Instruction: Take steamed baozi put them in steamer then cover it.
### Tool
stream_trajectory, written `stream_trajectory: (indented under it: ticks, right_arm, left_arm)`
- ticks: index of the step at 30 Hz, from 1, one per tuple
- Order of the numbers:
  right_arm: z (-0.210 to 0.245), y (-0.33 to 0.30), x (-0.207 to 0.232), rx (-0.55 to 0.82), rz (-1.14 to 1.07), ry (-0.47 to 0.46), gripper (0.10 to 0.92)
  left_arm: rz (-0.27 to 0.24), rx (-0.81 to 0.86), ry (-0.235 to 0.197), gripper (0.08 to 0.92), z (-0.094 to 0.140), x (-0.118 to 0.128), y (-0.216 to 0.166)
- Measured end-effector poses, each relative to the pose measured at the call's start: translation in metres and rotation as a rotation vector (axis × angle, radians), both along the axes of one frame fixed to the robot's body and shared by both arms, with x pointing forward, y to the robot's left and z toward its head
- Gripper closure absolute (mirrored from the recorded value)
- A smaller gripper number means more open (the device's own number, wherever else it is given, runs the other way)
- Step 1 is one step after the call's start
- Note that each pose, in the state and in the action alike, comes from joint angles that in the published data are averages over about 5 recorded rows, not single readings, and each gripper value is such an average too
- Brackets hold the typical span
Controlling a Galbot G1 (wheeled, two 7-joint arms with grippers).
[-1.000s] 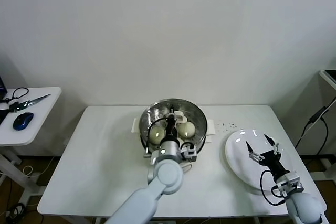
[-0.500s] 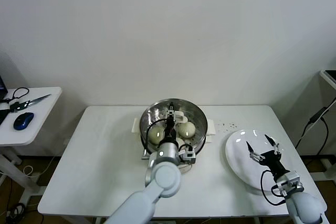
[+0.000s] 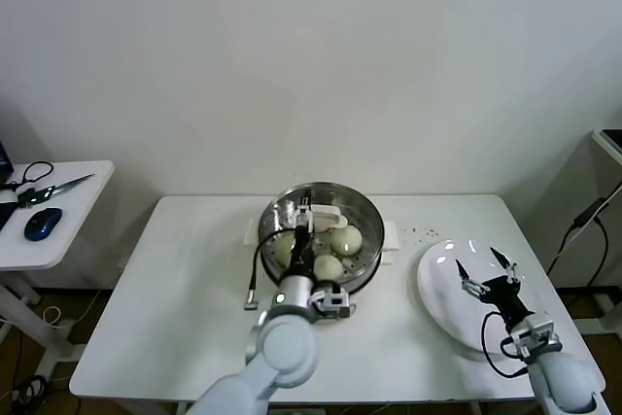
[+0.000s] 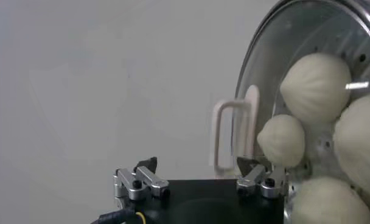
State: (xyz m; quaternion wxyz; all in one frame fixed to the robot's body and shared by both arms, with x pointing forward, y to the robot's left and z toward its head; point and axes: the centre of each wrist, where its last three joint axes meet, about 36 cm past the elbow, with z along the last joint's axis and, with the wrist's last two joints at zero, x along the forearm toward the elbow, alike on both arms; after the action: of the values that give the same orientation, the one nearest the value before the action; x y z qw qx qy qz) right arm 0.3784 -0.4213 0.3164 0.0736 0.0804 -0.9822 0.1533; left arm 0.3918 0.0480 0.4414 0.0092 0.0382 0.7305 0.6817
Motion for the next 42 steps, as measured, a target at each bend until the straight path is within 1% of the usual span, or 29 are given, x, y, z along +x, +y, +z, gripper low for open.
stream_trajectory:
  ticks: [7,11,14,17,20,22,24,25,27,29,32,35,38,42]
  right_arm:
    - [0.001,0.005,0.001,0.012,-0.003,0.002,0.200]
    - [0.001,0.007,0.000,0.020,-0.005,0.000,0.200]
    - [0.000,0.008,0.000,0.023,-0.006,0.000,0.200]
    - [0.000,0.009,-0.001,0.026,-0.007,0.000,0.200]
    - [0.000,0.011,-0.003,0.033,-0.006,-0.001,0.200]
    - [-0.001,0.013,-0.004,0.039,-0.005,-0.001,0.200]
    - [-0.001,0.015,-0.006,0.045,-0.004,-0.001,0.200]
    - [-0.001,0.017,-0.007,0.048,-0.003,-0.001,0.200]
    - [-0.002,0.019,-0.009,0.057,-0.001,0.000,0.200]
    - [-0.002,0.021,-0.011,0.066,0.003,0.001,0.200]
    - [-0.003,0.024,-0.015,0.084,0.010,0.003,0.200]
    - [-0.003,0.027,-0.019,0.105,0.015,0.005,0.200]
    - [-0.003,0.028,-0.021,0.122,0.020,0.006,0.200]
    - [-0.003,0.030,-0.023,0.141,0.025,0.006,0.200]
  left_arm:
    - [0.010,-0.072,-0.020,0.177,0.015,-0.024,0.030]
    - [0.043,-0.156,-0.032,0.177,0.021,-0.036,0.051]
    - [0.093,-0.232,-0.037,0.177,0.023,-0.043,0.068]
    - [0.166,-0.320,-0.034,0.177,0.021,-0.049,0.087]
    - [0.252,-0.417,-0.013,0.177,0.018,-0.056,0.106]
    - [0.300,-0.485,0.007,0.177,0.014,-0.060,0.119]
    - [0.329,-0.561,0.026,0.177,0.010,-0.065,0.133]
    - [0.336,-0.601,0.033,0.177,0.007,-0.067,0.139]
    - [0.334,-0.688,0.040,0.177,0.002,-0.072,0.151]
    - [0.316,-0.780,0.038,0.177,-0.005,-0.078,0.163]
    - [0.284,-0.910,0.024,0.177,-0.018,-0.086,0.178]
    - [0.264,-1.020,0.005,0.177,-0.033,-0.095,0.192]
    - [0.258,-1.106,-0.013,0.177,-0.047,-0.104,0.202]
    - [0.258,-1.190,-0.021,0.177,-0.062,-0.114,0.210]
